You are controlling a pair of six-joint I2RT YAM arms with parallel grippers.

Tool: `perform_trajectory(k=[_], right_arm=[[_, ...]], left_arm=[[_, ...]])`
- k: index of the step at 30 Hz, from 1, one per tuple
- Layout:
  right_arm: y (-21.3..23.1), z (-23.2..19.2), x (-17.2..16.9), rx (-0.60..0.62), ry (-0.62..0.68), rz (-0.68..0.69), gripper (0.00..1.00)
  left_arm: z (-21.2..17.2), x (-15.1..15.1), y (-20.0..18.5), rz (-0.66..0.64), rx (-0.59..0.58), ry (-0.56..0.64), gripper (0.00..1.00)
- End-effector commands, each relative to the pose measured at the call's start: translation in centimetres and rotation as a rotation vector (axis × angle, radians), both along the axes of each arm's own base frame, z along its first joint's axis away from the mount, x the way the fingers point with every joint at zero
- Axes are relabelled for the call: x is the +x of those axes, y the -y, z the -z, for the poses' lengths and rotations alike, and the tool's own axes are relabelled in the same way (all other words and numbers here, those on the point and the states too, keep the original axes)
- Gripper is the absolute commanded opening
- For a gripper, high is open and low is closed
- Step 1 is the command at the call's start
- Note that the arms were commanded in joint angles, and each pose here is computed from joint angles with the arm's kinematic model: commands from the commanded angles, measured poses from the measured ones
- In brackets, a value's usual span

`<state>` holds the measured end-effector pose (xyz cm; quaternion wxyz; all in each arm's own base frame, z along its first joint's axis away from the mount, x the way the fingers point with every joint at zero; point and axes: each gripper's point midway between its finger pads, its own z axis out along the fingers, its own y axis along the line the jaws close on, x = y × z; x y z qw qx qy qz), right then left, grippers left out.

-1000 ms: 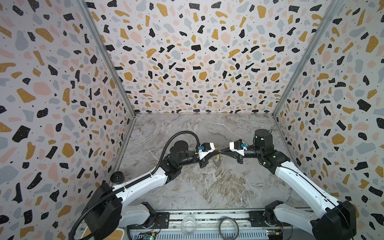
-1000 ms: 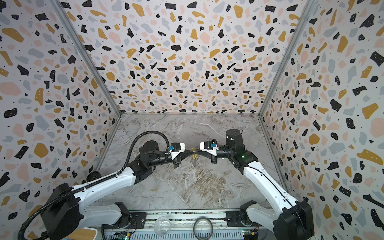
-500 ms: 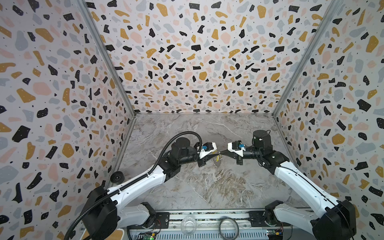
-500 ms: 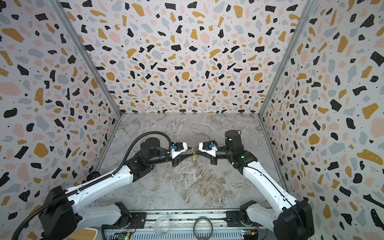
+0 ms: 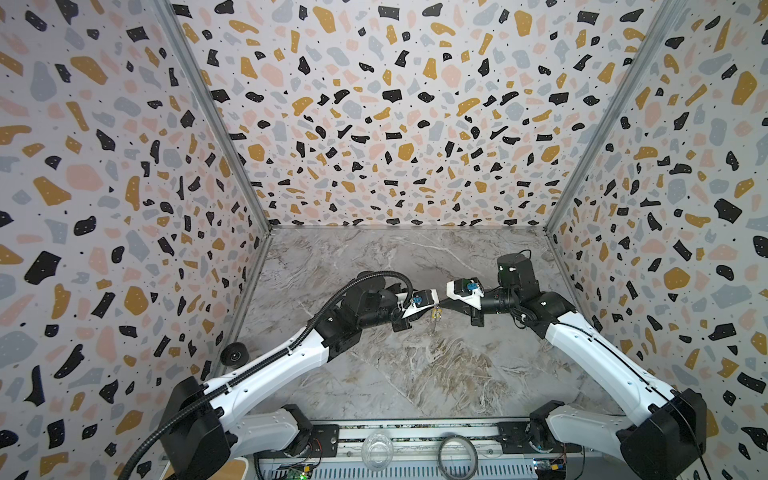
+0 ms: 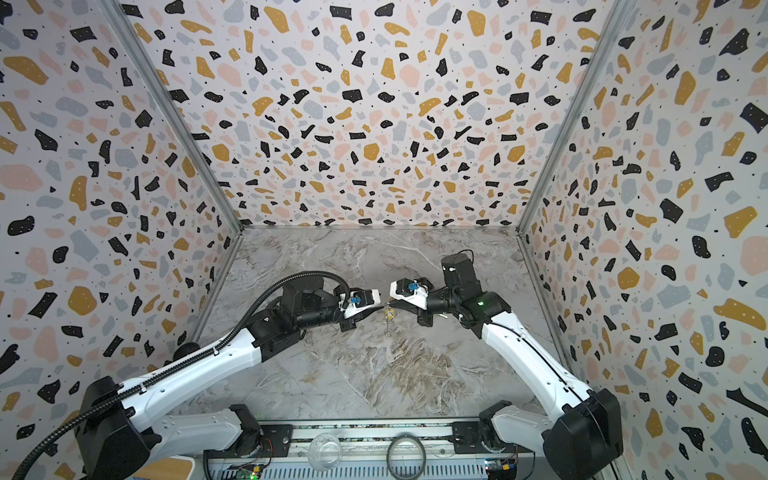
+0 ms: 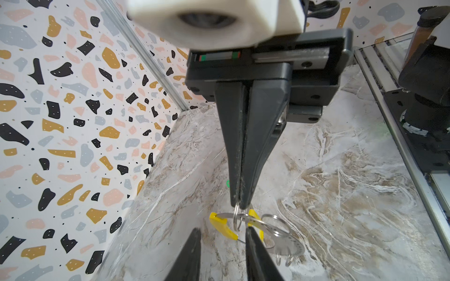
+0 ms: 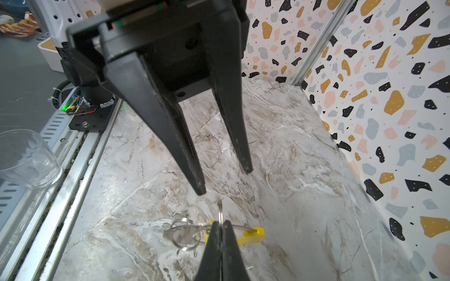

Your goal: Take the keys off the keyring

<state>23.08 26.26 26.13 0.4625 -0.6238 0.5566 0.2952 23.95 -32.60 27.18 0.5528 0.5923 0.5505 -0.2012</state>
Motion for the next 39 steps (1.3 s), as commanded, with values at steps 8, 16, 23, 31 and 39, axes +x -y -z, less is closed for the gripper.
perform_trajectory(k=[8, 16, 23, 31, 39], right_arm=[[-0.4, -1.3, -0.3, -0.013, 0.016, -0.012, 0.00], [-0.6, -1.5, -0.5, -0.013, 0.017, -0.017, 0.00], [-0.9, -1.3, -0.6, -0.031, 0.014, -0.018, 0.00], [-1.0, -1.2, -0.6, -0.039, 0.031, -0.012, 0.03], [1.3, -1.4, 0.9, -0.048, 0.171, 0.127, 0.28]], left_arm=[[-0.4, 0.2, 1.1, 0.018, 0.005, 0.016, 0.26], [-0.2, -0.1, 1.2, 0.032, 0.003, 0.005, 0.20], [-0.3, -0.3, 1.4, 0.043, -0.004, 0.003, 0.17], [-0.3, -0.7, 1.5, 0.060, -0.015, -0.006, 0.00], [-1.1, -1.4, 1.8, 0.083, -0.106, -0.054, 0.00]])
